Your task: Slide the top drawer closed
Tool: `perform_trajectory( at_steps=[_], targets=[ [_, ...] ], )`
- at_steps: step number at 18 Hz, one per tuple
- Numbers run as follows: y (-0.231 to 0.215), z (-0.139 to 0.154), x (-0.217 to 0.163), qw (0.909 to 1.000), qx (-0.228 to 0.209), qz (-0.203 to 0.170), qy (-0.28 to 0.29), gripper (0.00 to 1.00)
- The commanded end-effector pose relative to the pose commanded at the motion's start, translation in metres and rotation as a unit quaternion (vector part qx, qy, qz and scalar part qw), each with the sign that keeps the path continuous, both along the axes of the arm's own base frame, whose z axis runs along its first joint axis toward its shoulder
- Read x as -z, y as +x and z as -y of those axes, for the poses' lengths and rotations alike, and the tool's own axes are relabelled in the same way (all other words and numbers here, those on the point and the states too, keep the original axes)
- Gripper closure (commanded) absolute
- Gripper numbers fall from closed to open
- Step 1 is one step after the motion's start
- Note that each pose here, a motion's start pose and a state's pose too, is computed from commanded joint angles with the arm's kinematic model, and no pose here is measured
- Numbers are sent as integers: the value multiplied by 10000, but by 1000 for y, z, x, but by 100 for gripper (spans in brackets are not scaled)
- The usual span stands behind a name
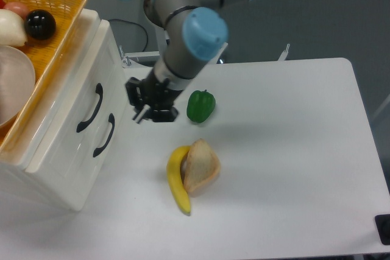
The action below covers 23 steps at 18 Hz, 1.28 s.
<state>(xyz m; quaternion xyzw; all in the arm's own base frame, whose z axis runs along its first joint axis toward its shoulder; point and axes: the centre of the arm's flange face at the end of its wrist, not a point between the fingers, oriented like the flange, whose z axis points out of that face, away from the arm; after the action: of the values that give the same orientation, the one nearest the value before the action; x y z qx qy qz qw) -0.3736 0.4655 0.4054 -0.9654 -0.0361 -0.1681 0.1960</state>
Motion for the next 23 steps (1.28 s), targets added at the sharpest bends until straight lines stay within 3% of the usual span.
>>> perform_trajectory(
  at_steps=[6,8,11,15,17,19,23],
  targets=[
    [-95,60,20,9980,-3,-629,-30,57],
    [-117,78,29,9969,72,-780,5,41],
    [-146,106,43,9924,359,-1145,-283,0],
    [-167,122,65,9791,726,-1610,-1012,0],
    [-183,130,80,9667,875,-1895,-1484,0],
    [-190,129,99,9568,1245,-1944,-1767,0],
    [-203,128,120,9546,1411,-1920,-1788,0]
  ],
)
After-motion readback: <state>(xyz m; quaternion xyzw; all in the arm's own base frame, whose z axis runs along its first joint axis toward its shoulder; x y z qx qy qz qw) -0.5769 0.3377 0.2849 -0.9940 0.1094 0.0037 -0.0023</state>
